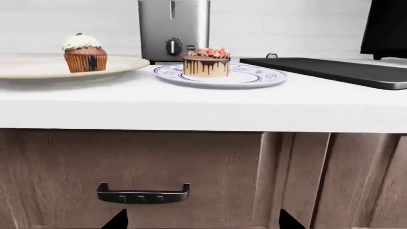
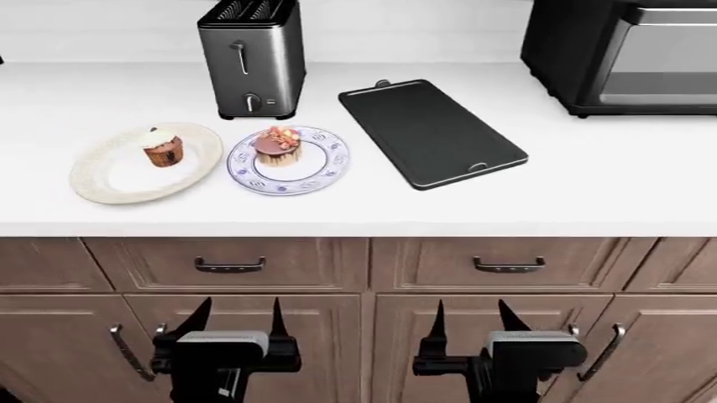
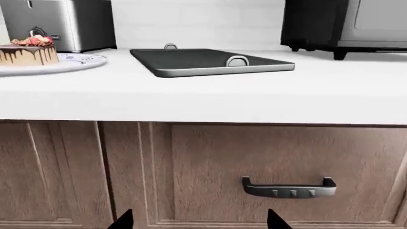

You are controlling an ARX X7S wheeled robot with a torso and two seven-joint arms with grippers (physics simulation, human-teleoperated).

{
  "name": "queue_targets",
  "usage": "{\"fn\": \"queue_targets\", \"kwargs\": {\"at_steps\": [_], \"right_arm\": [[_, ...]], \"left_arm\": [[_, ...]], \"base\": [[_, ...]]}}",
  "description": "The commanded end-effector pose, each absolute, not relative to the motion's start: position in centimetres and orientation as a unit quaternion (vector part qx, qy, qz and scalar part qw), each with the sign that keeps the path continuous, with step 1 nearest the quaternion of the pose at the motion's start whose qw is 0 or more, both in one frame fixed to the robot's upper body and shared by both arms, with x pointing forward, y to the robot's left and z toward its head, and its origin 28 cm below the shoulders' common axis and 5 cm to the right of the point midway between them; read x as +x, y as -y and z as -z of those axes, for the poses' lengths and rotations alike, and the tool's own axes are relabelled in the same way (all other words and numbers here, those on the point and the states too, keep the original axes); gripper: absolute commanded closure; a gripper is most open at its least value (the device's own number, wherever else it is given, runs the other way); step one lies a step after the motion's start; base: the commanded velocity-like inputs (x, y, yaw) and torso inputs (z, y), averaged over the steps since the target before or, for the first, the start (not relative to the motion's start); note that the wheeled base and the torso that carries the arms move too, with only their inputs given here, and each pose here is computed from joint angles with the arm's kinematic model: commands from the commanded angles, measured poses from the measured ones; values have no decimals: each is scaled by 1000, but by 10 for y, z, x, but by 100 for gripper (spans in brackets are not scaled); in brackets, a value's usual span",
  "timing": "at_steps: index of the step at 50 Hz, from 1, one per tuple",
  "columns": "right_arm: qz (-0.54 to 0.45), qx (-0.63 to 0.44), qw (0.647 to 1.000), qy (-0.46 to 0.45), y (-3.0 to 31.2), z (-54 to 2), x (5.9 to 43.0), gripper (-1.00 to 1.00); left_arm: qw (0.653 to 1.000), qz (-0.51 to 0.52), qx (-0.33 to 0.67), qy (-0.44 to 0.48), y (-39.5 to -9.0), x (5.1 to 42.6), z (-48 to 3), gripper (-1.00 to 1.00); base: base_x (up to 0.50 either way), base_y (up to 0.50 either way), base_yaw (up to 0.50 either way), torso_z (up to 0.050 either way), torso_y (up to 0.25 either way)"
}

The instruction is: Move the dessert items from the plate to the tray.

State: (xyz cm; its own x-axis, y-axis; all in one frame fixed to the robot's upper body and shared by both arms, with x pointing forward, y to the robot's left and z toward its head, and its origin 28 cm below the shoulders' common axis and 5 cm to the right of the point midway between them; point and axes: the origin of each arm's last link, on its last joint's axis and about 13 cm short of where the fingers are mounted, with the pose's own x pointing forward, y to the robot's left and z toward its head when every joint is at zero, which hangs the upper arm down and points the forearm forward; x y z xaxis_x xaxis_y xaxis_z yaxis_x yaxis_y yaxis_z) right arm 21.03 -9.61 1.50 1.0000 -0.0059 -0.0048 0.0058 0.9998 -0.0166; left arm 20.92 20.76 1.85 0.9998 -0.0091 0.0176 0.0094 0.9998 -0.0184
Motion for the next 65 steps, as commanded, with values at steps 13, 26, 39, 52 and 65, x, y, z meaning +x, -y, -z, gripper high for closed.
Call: {"fn": "queue_targets", "kwargs": {"at_steps": [13,26,39,52,65], "right_arm": [[5,-12,1000,2,96,-18,209,-100],[-21,-29,999,2,105,-74,191,-100],[-62,-39,997,-38,131,-146,165,-100],[-126,-68,981,-131,161,-244,154,-100],[-142,-114,960,-213,168,-308,168,-100]], "left_arm": [[1000,4,-18,20,-209,207,-22,-100],[999,22,-22,9,-224,200,-72,-100],[995,95,-9,-39,-243,181,-148,-100],[980,166,-15,-106,-265,188,-234,-100],[958,227,-12,-174,-272,196,-292,-100]], "base": [[0,500,0,50,0],[0,500,0,50,0],[0,494,0,17,0],[0,28,0,0,0],[0,0,0,0,0]]}}
